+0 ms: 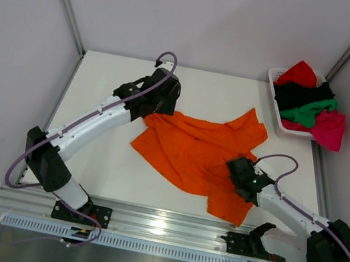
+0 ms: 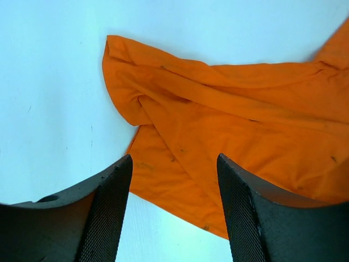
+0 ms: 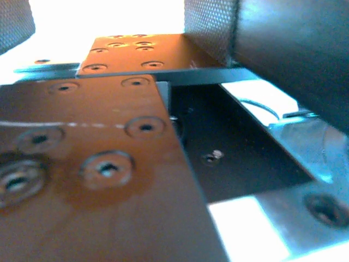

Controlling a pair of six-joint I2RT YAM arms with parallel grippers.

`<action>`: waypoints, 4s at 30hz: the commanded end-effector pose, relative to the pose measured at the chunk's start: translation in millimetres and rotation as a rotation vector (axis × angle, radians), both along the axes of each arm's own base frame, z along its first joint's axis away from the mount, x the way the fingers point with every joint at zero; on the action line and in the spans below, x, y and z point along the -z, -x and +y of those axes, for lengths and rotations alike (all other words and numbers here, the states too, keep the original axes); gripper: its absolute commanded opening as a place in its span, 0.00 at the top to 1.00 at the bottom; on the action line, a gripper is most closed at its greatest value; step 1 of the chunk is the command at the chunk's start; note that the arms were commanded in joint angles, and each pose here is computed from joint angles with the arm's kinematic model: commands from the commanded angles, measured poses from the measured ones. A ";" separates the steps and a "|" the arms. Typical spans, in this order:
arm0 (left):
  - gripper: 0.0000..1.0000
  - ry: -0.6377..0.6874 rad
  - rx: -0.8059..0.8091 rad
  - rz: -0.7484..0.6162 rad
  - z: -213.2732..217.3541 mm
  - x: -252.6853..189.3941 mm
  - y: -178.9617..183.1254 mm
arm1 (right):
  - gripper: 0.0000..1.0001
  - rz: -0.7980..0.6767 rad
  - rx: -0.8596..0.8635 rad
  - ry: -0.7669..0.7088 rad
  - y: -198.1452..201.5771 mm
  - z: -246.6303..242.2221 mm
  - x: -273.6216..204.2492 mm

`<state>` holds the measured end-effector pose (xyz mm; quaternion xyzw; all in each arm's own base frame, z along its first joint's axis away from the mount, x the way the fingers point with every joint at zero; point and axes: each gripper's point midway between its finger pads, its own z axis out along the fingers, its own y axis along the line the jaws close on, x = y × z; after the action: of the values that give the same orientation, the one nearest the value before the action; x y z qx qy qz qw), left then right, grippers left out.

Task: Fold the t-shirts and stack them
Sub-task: Flatten the tshirt out

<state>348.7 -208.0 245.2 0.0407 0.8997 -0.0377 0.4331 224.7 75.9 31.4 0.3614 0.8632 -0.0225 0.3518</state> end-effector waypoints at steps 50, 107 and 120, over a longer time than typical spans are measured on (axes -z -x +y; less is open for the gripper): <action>0.41 0.823 -0.786 0.173 -5.4 132.5 -147.3 | 0.38 -0.353 -0.174 0.075 -34.4 14.2 -65.2; 0.52 0.709 -0.884 0.190 38.8 176.2 -168.7 | 0.38 -0.335 -0.154 0.111 -25.9 1.8 -70.2; 0.52 0.686 -0.886 0.206 39.7 185.2 -166.3 | 0.39 -0.333 -0.146 0.110 -24.3 0.1 -68.6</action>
<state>504.6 -166.5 50.3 -0.4956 0.8053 -0.1356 0.2958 243.7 76.5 85.3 0.2635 0.8295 0.0106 0.4924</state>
